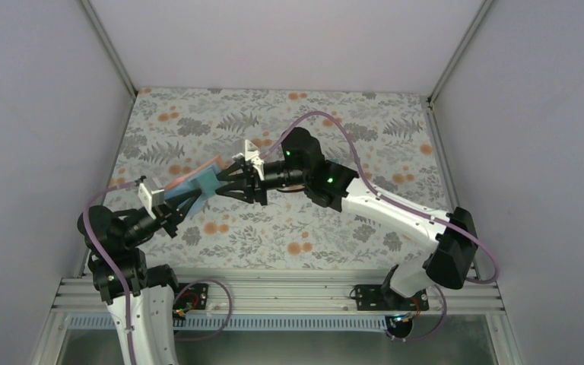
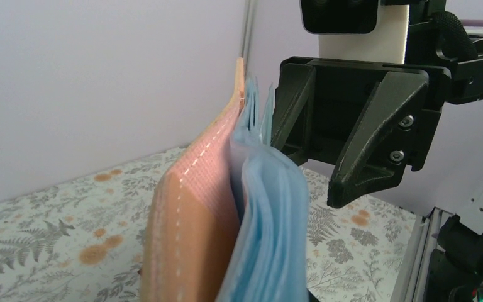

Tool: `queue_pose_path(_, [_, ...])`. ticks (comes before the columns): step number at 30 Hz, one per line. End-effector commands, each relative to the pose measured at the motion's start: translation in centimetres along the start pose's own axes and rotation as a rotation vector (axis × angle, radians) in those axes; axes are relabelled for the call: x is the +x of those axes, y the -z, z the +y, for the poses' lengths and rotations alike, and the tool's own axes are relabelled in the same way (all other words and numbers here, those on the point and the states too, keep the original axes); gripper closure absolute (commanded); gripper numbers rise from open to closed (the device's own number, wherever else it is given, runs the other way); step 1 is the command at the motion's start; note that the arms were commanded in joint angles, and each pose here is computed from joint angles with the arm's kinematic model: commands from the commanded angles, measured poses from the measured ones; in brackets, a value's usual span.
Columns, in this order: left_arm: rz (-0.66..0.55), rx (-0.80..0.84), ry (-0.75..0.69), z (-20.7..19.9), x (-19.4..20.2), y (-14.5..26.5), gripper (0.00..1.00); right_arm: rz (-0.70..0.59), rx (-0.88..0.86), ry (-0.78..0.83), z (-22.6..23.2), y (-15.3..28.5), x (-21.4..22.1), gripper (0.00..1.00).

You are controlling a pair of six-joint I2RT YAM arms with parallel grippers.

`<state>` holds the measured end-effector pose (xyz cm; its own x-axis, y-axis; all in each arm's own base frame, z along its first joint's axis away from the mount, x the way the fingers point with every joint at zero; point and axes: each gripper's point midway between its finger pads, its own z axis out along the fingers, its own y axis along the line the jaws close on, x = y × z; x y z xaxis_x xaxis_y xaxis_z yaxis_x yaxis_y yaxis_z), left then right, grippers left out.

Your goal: Take the credit cards out of the card holder

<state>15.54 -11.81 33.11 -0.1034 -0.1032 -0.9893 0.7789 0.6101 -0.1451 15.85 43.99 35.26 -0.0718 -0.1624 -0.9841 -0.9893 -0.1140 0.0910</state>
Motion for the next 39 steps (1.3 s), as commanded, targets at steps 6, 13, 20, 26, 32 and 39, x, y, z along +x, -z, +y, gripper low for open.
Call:
queue_pose_path(6, [0.021, 0.142, -0.113, -3.2, -0.9, 0.3, 0.98, -0.103, 0.003, 0.022, 1.5, 0.2, -2.6, 0.62])
queue_pose_path(13, [0.032, 0.170, -0.133, -3.8, -1.0, 0.4, 0.97, -0.092, 0.019, 0.065, 1.9, 1.1, -3.3, 0.52])
queue_pose_path(20, [0.030, 0.099, -0.103, -2.5, -1.4, 0.2, 0.98, -0.053, -0.047, 0.066, 3.1, 0.9, -2.8, 0.66])
queue_pose_path(26, [0.021, 0.061, -0.073, -1.5, -1.5, 0.0, 0.98, 0.000, -0.106, 0.041, 3.7, -0.9, -1.3, 0.81])
queue_pose_path(32, [0.025, 0.044, -0.037, -0.9, -1.1, -0.1, 0.98, -0.014, -0.115, 0.049, 4.0, -0.9, -1.7, 0.96])
queue_pose_path(39, [0.027, 0.013, -0.013, -0.1, -0.7, -0.2, 0.68, 0.006, 0.076, -0.006, 0.4, 0.9, -1.9, 0.96])
